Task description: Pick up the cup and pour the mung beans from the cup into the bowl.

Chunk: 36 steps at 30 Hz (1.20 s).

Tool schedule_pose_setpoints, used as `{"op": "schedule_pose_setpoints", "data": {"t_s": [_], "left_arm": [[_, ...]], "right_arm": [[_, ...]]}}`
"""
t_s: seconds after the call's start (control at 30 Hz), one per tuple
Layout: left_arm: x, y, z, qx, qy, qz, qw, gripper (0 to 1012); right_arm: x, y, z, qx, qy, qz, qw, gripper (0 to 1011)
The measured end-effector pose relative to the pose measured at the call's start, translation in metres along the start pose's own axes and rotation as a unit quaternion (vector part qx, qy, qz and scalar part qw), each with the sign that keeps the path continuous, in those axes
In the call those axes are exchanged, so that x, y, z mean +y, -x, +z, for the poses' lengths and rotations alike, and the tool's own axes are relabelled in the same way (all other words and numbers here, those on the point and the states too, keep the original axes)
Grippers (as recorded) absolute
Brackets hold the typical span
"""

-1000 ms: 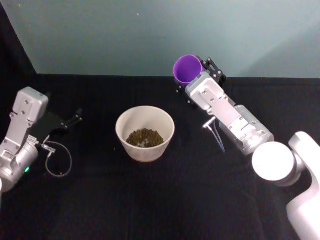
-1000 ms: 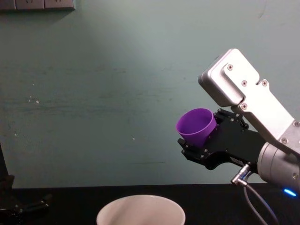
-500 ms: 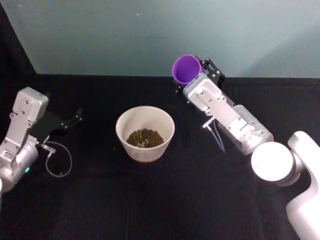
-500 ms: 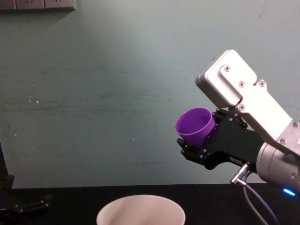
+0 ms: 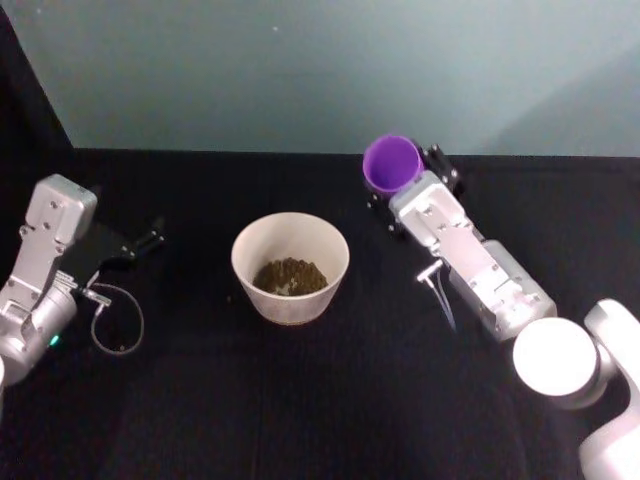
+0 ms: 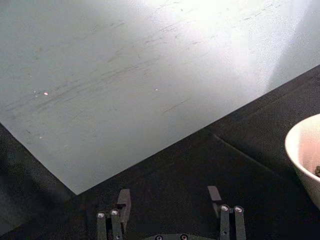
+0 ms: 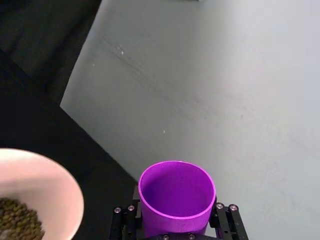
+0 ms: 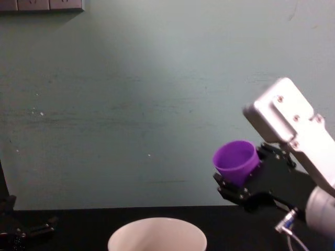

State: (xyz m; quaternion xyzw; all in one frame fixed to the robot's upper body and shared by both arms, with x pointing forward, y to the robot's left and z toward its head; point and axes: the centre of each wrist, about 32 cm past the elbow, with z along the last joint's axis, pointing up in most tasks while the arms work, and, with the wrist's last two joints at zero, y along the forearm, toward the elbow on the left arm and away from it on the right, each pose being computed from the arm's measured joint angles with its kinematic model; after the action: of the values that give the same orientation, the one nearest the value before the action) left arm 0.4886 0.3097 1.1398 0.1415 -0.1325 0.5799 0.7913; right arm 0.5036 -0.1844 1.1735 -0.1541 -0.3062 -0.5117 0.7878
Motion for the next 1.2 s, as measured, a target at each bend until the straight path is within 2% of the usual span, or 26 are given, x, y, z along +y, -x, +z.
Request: {"op": "schedule_pose_setpoints", "data": {"t_s": [0.13,0.2,0.23,0.27,0.3,0.33,0.37,0.4,0.5,0.53,0.6,0.73,0.9,1.2], "left_arm": [[0.0,0.0,0.0,0.0,0.0,0.0,1.0,1000],[0.0,0.0,0.0,0.0,0.0,0.0,1.0,1000],[0.0,0.0,0.0,0.0,0.0,0.0,1.0,1000],[0.0,0.0,0.0,0.0,0.0,0.0,1.0,1000],[0.0,0.0,0.0,0.0,0.0,0.0,1.0,1000],[0.0,0.0,0.0,0.0,0.0,0.0,1.0,1000],[0.0,0.0,0.0,0.0,0.0,0.0,1.0,1000],[0.0,0.0,0.0,0.0,0.0,0.0,1.0,1000],[0.0,0.0,0.0,0.0,0.0,0.0,1.0,1000],[0.0,0.0,0.0,0.0,0.0,0.0,1.0,1000],[0.0,0.0,0.0,0.0,0.0,0.0,1.0,1000],[0.0,0.0,0.0,0.0,0.0,0.0,1.0,1000],[0.0,0.0,0.0,0.0,0.0,0.0,1.0,1000],[0.0,0.0,0.0,0.0,0.0,0.0,1.0,1000]], "right_arm": [[-0.007,0.006,-0.015,0.042,0.014,-0.004,0.999,723],[-0.009,0.008,-0.023,0.07,0.019,-0.003,0.9973,724],[-0.011,0.009,-0.029,0.094,0.023,-0.002,0.9953,723],[-0.011,0.009,-0.029,0.094,0.023,-0.002,0.9953,723],[-0.012,0.011,-0.035,0.12,0.026,0.001,0.9925,723],[-0.012,0.012,-0.037,0.128,0.027,0.003,0.9914,723],[-0.013,0.013,-0.043,0.147,0.029,0.007,0.9887,724],[-0.013,0.013,-0.043,0.147,0.029,0.007,0.9887,724],[-0.014,0.014,-0.054,0.188,0.029,0.017,0.9817,723],[-0.014,0.014,-0.054,0.188,0.029,0.017,0.9817,724],[-0.015,0.016,-0.063,0.218,0.026,0.02,0.9755,723],[-0.016,0.019,-0.071,0.241,0.026,0.023,0.9699,723],[-0.015,0.022,-0.076,0.258,0.024,0.032,0.9653,723],[-0.015,0.026,-0.079,0.273,0.022,0.038,0.961,723]]}}
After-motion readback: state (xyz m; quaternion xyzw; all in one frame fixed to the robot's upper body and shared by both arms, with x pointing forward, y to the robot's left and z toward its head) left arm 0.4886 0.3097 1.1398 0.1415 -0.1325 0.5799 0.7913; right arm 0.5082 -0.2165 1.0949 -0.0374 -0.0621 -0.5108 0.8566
